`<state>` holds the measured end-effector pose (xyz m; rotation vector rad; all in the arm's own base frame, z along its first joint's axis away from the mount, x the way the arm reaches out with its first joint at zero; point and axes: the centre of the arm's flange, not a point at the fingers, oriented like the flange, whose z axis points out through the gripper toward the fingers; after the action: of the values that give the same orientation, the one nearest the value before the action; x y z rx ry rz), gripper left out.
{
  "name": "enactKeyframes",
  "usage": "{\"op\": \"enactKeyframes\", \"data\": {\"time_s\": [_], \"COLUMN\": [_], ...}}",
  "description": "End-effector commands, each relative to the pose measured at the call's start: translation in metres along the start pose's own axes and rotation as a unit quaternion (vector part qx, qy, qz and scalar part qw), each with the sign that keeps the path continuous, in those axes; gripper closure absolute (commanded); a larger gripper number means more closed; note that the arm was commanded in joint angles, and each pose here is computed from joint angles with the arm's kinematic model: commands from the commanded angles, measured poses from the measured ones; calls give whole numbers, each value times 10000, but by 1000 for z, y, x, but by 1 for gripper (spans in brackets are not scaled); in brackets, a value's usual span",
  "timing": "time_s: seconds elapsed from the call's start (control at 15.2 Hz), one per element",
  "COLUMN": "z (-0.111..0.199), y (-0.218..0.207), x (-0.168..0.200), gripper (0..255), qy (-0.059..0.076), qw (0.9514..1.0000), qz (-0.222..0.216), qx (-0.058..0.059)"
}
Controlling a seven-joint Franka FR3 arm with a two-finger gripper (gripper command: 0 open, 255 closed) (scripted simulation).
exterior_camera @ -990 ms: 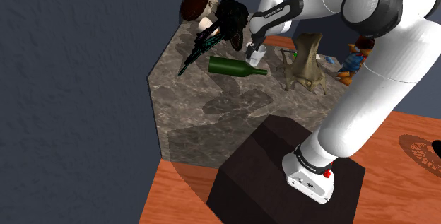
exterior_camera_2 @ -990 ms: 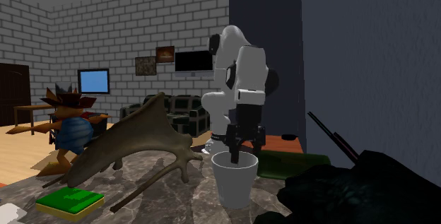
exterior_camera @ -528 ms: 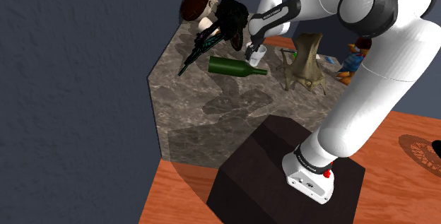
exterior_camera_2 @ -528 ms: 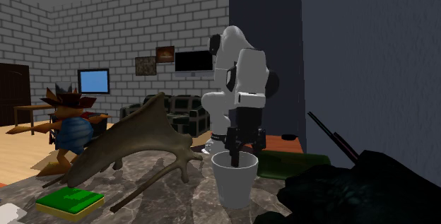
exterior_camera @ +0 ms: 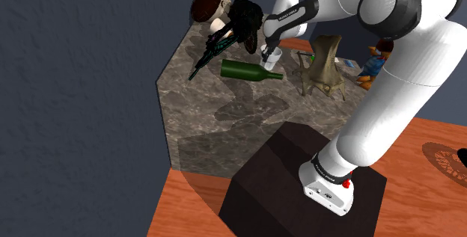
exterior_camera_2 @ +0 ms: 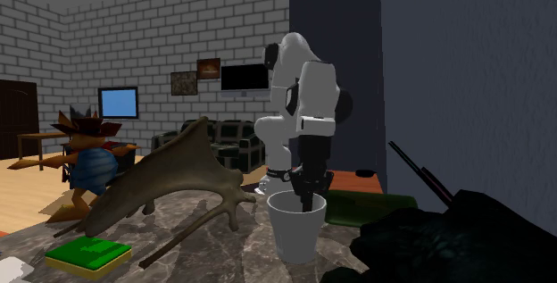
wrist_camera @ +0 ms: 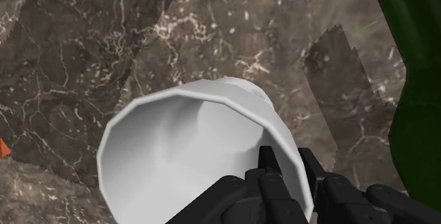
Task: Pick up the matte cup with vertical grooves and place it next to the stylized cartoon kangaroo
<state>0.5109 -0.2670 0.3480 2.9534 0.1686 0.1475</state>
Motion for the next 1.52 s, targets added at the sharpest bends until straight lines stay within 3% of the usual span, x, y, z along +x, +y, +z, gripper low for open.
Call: {"op": "enactKeyframes", "data": {"time_s": [0.0,0.13,1.45], "z": [1,1,-103], "y": [0,0,19], "x": [0,0,9], "gripper": [255,255,255], "qy": [-5,-5,-5], "qw": [10000,10000,10000], "qz": [0,0,0], "qx": [2,1,1]}}
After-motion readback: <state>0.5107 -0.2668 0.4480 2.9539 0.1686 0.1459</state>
